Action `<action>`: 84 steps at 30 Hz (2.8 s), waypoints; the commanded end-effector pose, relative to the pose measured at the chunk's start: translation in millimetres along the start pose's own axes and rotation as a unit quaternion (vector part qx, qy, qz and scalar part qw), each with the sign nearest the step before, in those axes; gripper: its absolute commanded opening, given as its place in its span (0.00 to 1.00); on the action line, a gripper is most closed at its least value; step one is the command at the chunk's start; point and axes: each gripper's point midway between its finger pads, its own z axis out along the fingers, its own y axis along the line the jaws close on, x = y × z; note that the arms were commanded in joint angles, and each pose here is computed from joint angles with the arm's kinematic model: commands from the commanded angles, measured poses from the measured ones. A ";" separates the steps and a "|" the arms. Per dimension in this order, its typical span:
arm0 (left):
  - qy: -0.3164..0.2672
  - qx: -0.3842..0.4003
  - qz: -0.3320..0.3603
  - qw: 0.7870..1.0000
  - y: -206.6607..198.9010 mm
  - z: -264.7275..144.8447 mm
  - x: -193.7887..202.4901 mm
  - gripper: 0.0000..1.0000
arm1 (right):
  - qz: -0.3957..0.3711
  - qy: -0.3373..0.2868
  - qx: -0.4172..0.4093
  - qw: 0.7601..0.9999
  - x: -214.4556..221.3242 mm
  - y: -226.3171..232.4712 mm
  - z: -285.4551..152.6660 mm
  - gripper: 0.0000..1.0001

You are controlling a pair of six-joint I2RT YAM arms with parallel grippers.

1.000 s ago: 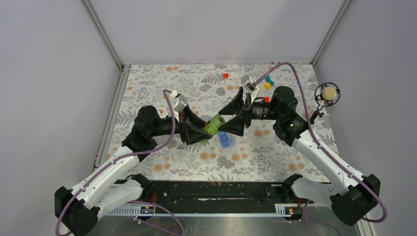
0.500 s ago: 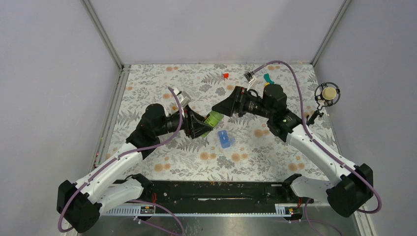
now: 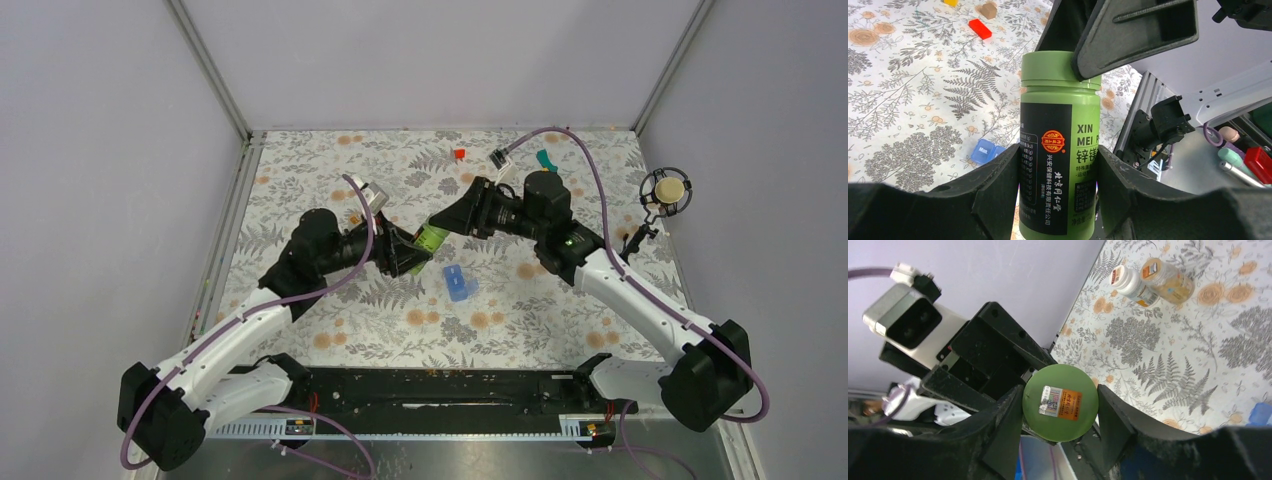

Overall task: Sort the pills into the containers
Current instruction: Unscrew the lid of the pill bottle, then pour the pill into the pill container.

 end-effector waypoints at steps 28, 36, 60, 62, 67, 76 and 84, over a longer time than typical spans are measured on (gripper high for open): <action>-0.030 0.071 0.022 0.997 -20.2 -8.6 -31.7 0.00 | -0.025 -0.072 -0.029 0.997 -15.5 11.8 -14.9 1.00; -0.039 0.045 0.014 0.998 -12.1 -7.5 -35.2 0.00 | 0.002 -0.059 -0.049 0.997 -13.4 28.4 -7.3 0.85; -0.015 0.152 0.053 0.987 -58.0 -31.5 -25.9 0.00 | -0.274 0.067 -0.286 0.916 16.2 77.9 -65.7 0.97; -0.022 0.130 0.053 0.990 -51.0 -29.2 -29.2 0.00 | -0.236 0.014 -0.230 0.944 -5.2 68.7 -49.6 0.99; -0.035 0.080 0.047 0.995 -31.3 -21.1 -34.2 0.00 | -0.124 -0.027 -0.182 0.975 -18.1 55.2 -25.9 0.99; -0.038 -0.076 0.012 0.996 30.7 -12.9 -28.0 0.00 | -0.059 -0.074 0.006 0.995 -17.3 -23.7 -8.3 0.99; -0.051 -0.156 -0.017 0.986 62.4 -16.7 -18.4 0.00 | -0.058 -0.042 0.093 0.993 12.1 -66.6 -25.1 0.94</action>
